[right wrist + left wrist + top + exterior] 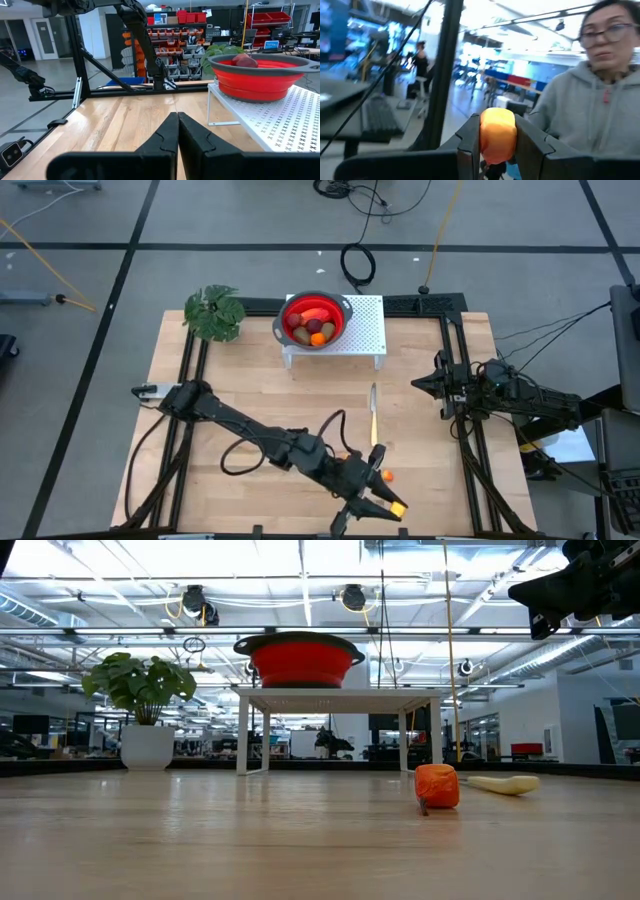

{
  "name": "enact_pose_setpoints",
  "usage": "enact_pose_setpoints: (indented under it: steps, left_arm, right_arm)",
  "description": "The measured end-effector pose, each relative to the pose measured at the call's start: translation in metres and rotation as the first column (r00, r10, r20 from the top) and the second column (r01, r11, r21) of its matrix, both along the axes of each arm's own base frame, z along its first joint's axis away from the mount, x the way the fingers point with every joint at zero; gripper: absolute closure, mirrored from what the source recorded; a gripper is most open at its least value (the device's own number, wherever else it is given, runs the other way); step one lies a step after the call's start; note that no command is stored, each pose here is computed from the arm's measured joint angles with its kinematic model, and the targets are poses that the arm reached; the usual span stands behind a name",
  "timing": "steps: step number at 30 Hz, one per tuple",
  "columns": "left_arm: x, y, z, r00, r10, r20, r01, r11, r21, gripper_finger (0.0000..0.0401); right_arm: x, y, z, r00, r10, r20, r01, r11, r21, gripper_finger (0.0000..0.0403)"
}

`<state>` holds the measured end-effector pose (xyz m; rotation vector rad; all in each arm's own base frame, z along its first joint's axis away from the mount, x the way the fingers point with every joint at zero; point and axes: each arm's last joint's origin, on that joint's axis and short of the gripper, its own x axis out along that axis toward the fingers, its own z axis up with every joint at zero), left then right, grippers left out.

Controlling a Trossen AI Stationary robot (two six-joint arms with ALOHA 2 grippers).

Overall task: Pick & Place Fruit
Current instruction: Put the orange pear into the red strainer bowl on the shelf

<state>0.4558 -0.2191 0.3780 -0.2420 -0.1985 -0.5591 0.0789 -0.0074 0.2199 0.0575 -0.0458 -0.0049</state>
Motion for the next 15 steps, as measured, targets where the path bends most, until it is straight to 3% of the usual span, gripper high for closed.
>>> enact_pose_setpoints:
  steps: [9, 12, 15]
  left_arm:
    - [0.001, 0.003, 0.002, 1.000, 0.017, 0.012, -0.017, 1.000, -0.015, 0.0318]
    - [0.004, 0.009, 0.001, 0.996, 0.084, -0.042, -0.088, 0.991, -0.101, 0.0318]
    - [0.008, 0.019, 0.001, 0.981, 0.154, -0.121, -0.180, 0.952, -0.247, 0.0318]
  right_arm:
    - [0.000, 0.000, 0.000, 1.000, 0.000, 0.000, 0.000, 1.000, 0.000, 0.0403]
    - [0.000, 0.000, 0.000, 1.000, 0.000, -0.001, 0.000, 1.000, 0.000, 0.0403]
    - [0.000, 0.000, 0.000, 1.000, 0.000, 0.000, 0.000, 1.000, 0.000, 0.0403]
